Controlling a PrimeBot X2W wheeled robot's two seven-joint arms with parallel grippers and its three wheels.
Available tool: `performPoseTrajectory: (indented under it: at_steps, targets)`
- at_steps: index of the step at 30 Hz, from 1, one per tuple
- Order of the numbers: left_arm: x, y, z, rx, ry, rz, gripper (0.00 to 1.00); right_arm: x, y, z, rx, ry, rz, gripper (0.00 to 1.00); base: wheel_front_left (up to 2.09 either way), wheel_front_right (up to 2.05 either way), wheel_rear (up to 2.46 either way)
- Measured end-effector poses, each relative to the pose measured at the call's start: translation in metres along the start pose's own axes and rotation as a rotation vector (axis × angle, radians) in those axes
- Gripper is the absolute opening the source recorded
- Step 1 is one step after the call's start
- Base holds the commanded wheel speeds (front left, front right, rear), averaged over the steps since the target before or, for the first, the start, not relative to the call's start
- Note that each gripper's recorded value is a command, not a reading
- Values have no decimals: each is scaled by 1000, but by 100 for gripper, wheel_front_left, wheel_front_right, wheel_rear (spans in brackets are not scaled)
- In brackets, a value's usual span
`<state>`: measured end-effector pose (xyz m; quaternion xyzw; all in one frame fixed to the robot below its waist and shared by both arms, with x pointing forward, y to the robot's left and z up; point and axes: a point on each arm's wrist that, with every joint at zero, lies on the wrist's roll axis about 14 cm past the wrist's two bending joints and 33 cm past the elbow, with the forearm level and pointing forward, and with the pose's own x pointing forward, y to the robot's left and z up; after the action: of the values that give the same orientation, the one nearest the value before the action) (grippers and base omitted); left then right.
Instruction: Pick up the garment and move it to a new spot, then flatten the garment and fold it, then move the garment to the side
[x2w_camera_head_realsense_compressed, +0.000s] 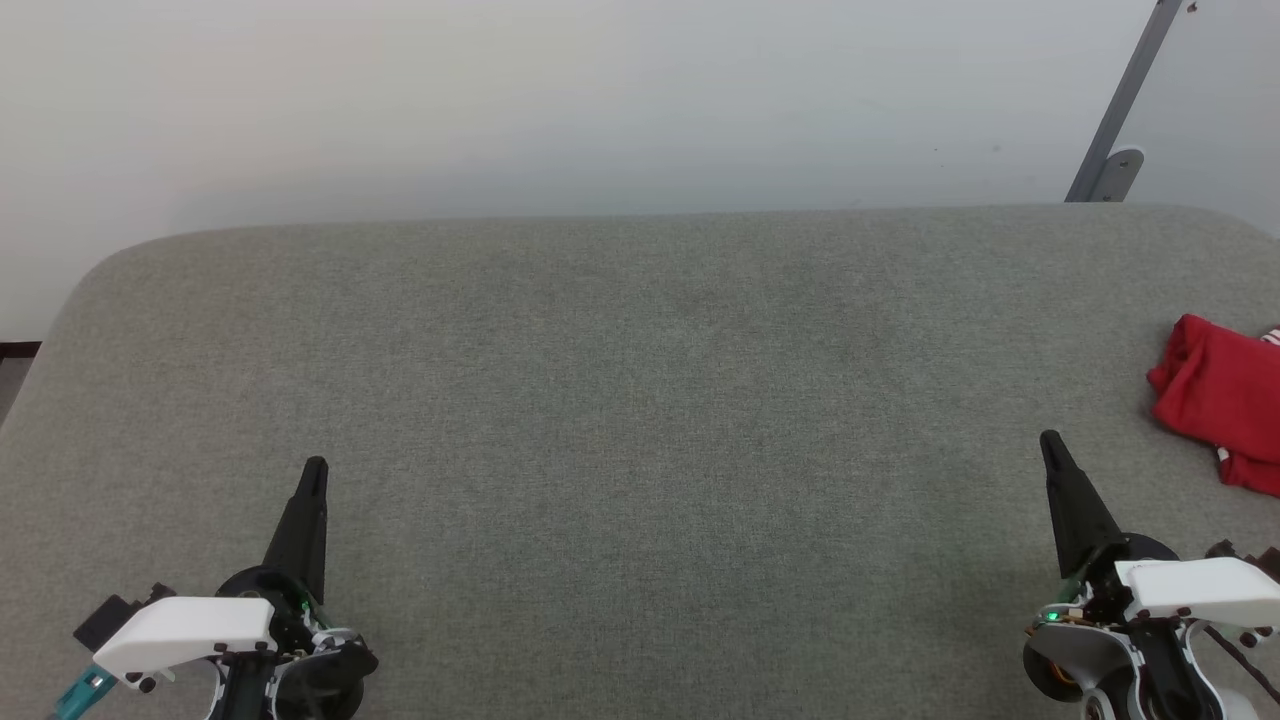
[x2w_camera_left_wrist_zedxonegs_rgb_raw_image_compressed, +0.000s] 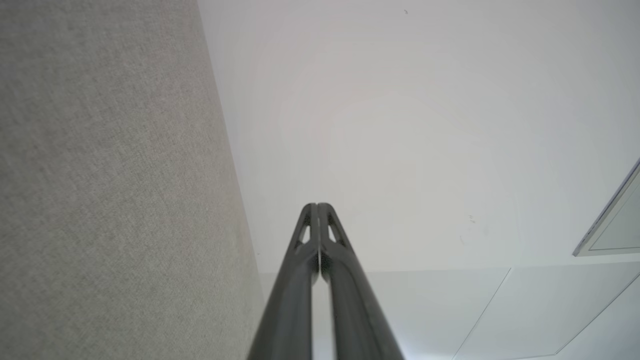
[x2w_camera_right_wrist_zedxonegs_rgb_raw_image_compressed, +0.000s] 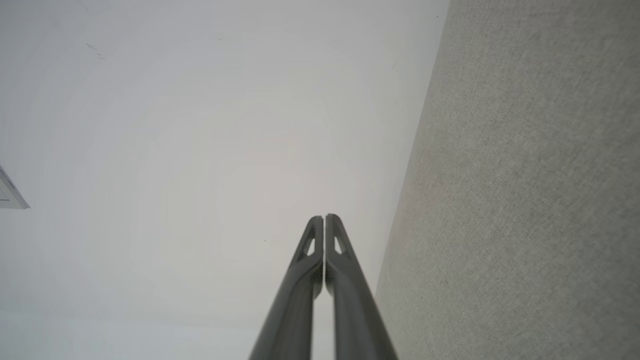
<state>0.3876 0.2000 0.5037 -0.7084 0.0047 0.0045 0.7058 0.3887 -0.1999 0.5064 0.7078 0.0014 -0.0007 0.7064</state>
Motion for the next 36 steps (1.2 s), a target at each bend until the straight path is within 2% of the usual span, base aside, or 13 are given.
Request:
performPoseTrajectory:
  at_steps: [36]
  targets:
    - [0, 0, 0, -2, -1, 0, 0, 0, 0, 0, 0, 0, 0, 0, 0, 0, 0]
